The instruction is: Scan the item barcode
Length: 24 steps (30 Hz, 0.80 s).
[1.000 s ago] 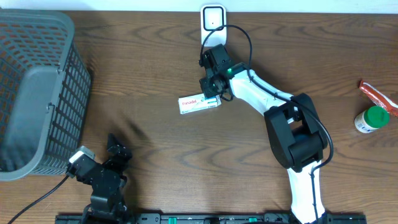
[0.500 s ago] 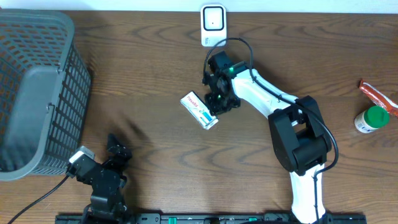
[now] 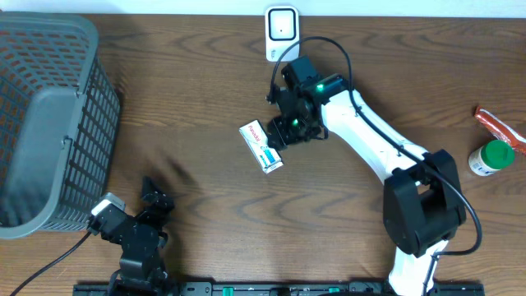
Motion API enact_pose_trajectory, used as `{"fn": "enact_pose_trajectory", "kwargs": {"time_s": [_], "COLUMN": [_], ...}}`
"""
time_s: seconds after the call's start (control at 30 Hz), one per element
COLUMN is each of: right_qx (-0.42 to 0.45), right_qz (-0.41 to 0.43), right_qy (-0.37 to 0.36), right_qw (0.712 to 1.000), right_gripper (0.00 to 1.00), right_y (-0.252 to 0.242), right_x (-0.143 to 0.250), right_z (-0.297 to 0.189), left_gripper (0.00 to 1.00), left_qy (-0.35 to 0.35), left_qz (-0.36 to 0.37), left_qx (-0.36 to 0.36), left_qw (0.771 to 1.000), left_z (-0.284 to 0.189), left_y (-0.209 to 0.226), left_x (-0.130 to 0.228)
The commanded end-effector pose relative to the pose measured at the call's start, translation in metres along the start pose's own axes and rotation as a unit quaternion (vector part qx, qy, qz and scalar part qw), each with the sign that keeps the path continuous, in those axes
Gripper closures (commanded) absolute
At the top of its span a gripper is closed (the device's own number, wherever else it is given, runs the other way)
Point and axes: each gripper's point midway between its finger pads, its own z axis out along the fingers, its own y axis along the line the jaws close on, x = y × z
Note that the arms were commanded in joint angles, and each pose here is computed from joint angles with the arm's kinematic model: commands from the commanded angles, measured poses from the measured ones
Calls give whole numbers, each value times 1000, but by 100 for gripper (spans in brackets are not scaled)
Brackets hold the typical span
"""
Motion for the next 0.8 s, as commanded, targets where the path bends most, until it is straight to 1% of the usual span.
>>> {"fn": "enact_pose_trajectory", "kwargs": {"time_s": [0.0, 0.13, 0.33, 0.5, 0.67, 0.77], "right_qx": [-13, -24, -30, 27, 57, 75], "right_qz": [-69, -100, -120, -146, -163, -161], "right_qy": [-39, -51, -67, -76, -63, -51], "right_qw": [997, 993, 990, 986, 983, 983], "right_gripper": [1, 1, 1, 1, 1, 1], "right_y": [6, 4, 7, 8, 13, 6], "right_x": [-19, -30, -43, -49, -43, -38], "right_z": [-1, 18, 47, 67, 85, 97], "left_gripper": [6, 7, 6, 7, 6, 7], "left_qy": [9, 9, 9, 9, 9, 9], "left_qz": [11, 11, 11, 11, 11, 11], "left_qx": [-12, -13, -13, -12, -13, -12], "left_qw": [1000, 1000, 1000, 1000, 1000, 1000], "left_z": [2, 2, 2, 2, 2, 2], "left_y": [7, 7, 7, 7, 7, 7], "left_x": [8, 8, 8, 8, 8, 8]}}
